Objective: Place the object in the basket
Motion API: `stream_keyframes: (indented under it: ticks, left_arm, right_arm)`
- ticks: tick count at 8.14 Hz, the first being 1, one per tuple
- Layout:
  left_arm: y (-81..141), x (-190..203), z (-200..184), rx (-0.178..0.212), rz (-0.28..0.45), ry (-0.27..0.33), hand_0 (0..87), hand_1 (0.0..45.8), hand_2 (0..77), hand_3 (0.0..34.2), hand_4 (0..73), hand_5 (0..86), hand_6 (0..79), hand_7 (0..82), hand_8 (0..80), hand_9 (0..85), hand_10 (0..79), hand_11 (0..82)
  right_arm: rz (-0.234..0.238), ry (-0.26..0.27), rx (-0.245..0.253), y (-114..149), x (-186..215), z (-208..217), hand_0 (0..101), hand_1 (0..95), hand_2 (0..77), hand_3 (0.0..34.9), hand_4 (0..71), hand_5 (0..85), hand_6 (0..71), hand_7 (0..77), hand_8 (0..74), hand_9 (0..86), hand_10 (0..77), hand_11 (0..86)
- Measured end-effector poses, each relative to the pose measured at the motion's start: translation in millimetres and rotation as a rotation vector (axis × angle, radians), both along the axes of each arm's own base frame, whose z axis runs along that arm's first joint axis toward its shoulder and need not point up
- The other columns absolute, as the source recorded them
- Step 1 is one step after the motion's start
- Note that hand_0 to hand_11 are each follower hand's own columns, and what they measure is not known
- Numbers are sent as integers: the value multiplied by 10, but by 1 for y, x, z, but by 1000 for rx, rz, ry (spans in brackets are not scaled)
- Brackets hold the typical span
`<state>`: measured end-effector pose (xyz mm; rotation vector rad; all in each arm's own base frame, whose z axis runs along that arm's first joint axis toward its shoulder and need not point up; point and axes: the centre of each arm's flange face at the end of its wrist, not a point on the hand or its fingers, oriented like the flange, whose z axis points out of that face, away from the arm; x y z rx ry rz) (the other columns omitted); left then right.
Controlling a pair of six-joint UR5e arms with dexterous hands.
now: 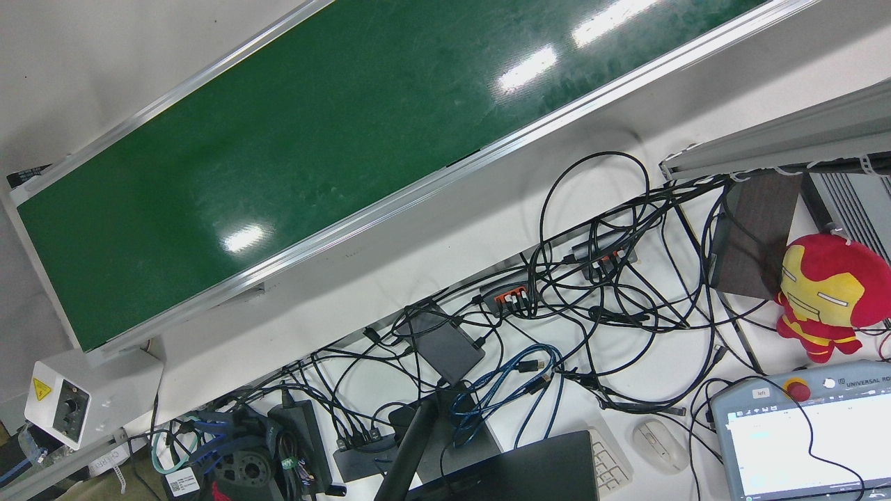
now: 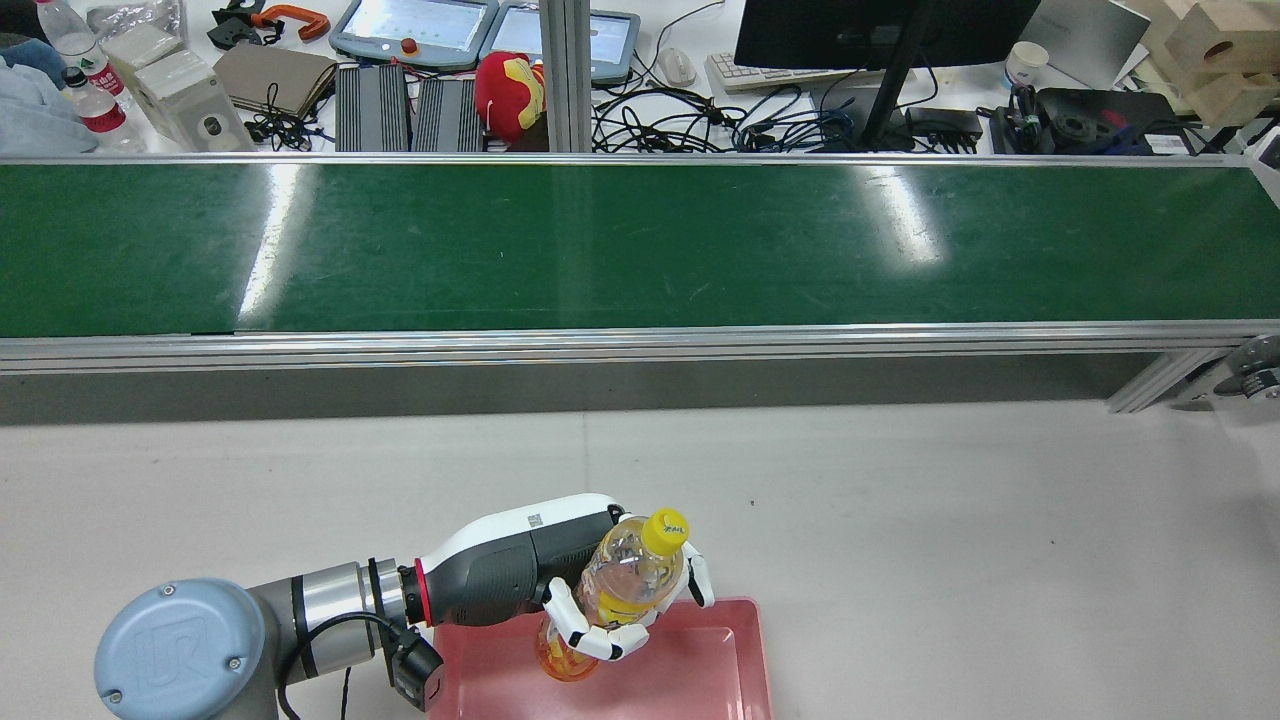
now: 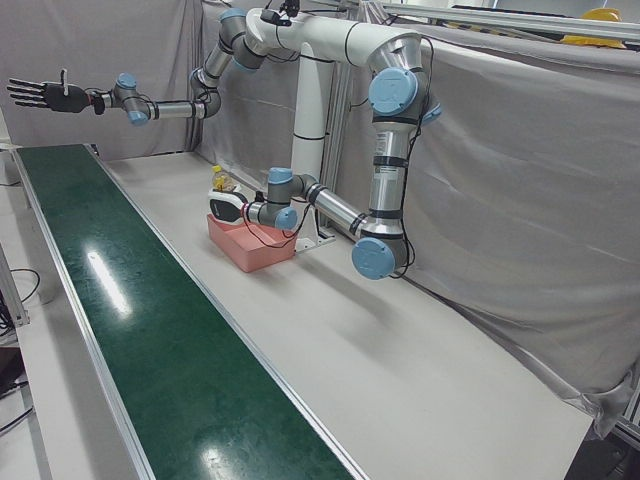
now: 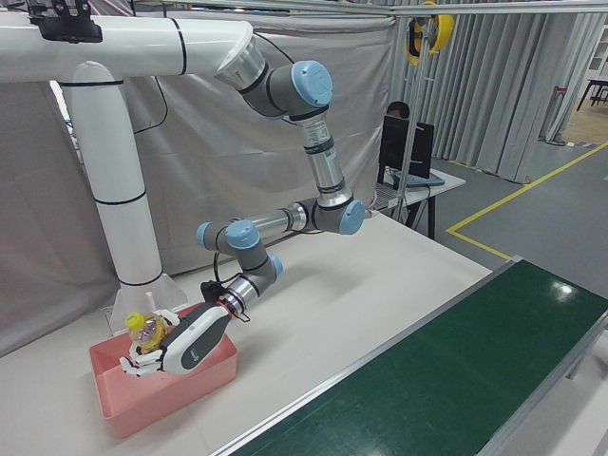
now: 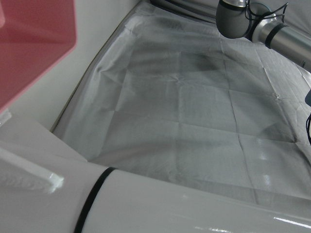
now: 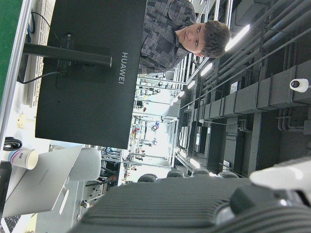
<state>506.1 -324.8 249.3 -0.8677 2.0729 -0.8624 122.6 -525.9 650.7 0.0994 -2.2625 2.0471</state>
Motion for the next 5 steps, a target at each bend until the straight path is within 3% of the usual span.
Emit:
stream_keyframes:
  ticks: [1,2,3,4,5]
  left_arm:
    - [2,-6,20,-4,-1,-13,541,256,344,0,338,545,185,267,589,540,431,584]
    - [4,-16,36,-6,-3,-23,557,267,196,0,169,398,185,267,447,436,431,584]
    - [6,-29,47,-8,-8,-29,559,142,27,0,22,256,5,60,240,245,235,382]
    - [6,-39,52,-8,-12,-28,559,142,27,0,22,256,5,60,240,245,235,382]
    - [6,-45,52,-5,-17,-24,551,109,5,0,11,158,0,11,82,114,147,284]
  right_arm:
    - [0,0,-1,0,0,0,3,0,5,2,0,0,0,5,0,0,0,0]
    - [0,1,-1,0,0,1,3,0,5,2,0,0,0,5,0,0,0,0]
    - [0,0,-1,0,0,1,1,0,5,2,0,0,0,5,0,0,0,0]
    - [0,0,-1,0,0,1,3,0,0,2,0,0,0,5,0,0,0,0]
    - [0,0,-1,0,0,1,2,0,5,2,0,0,0,5,0,0,0,0]
